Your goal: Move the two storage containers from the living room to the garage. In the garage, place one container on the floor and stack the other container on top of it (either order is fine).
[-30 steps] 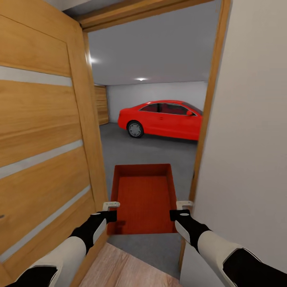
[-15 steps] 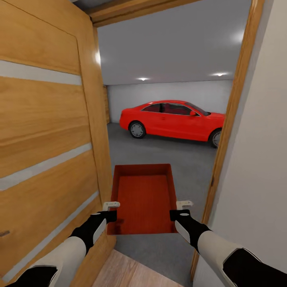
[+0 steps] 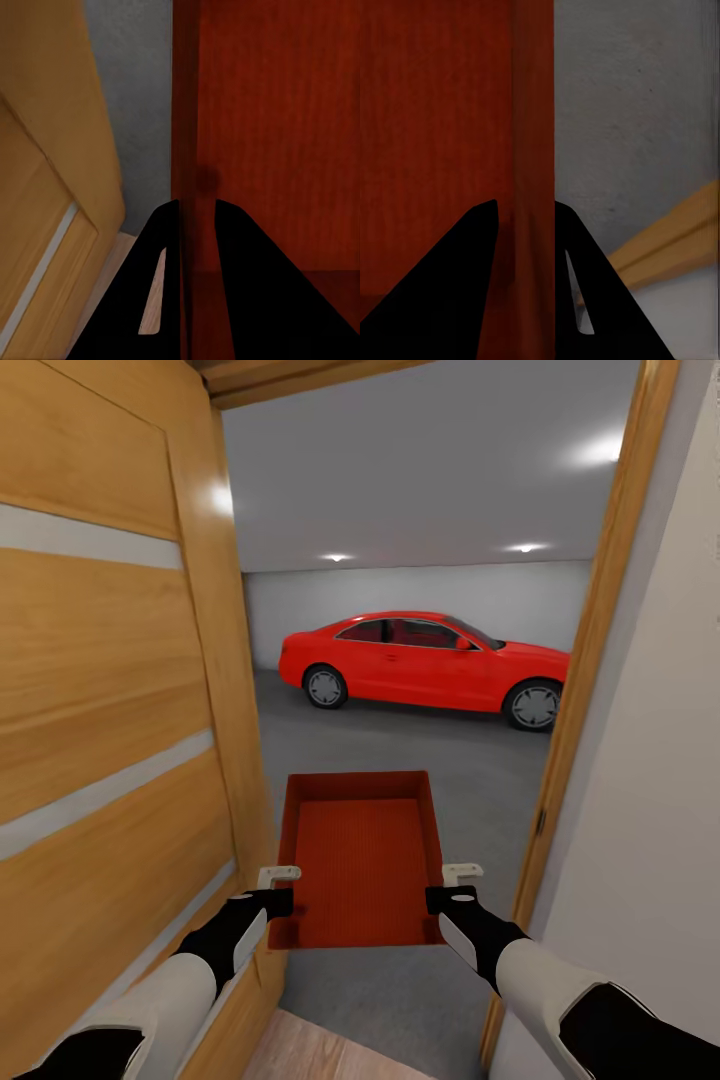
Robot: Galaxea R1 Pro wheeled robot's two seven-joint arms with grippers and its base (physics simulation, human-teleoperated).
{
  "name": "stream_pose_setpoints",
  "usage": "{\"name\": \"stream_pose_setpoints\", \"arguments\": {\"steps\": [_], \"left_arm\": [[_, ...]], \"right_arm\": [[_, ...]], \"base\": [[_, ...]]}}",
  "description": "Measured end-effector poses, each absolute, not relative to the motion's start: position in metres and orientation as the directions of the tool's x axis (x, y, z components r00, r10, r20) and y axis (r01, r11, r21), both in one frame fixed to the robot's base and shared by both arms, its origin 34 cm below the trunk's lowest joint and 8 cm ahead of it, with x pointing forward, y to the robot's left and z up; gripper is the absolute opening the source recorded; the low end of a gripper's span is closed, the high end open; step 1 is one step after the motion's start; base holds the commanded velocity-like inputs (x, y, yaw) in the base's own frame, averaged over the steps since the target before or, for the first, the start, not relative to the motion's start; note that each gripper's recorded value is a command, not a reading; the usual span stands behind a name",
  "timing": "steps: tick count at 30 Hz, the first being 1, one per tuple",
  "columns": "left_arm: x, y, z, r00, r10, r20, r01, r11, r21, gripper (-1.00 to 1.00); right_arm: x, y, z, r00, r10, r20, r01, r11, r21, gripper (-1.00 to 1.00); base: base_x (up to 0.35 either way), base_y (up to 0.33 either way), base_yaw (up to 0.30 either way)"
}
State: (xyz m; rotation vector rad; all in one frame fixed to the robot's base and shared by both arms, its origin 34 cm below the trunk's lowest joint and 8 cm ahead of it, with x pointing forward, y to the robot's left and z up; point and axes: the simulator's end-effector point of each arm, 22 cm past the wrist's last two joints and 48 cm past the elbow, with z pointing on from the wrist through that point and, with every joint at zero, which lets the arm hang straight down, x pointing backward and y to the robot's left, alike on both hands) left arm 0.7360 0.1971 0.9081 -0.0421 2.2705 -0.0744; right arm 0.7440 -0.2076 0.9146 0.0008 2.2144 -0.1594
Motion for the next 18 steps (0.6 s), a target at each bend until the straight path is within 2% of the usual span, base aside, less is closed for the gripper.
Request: {"name": "stream_pose_setpoints", "arguments": {"steps": [12, 18], "left_arm": [[0.7360, 0.1971, 0.9081, -0.645, -0.055, -0.762, -0.005, 0.998, -0.068, -1.00], [0.7360, 0.1972, 0.9081, -0.645, -0.055, -0.762, -0.006, 0.998, -0.068, -1.00]], "right_arm": [[0.7440, -0.2076, 0.9146, -0.605, -0.057, -0.794, 0.058, 0.992, -0.115, -1.00], [0.7440, -0.2074, 0.9146, -0.605, -0.057, -0.794, 0.057, 0.992, -0.115, -1.00]], "base": [[0.155, 0.139, -0.217], [0.150, 0.124, -0.075]]}}
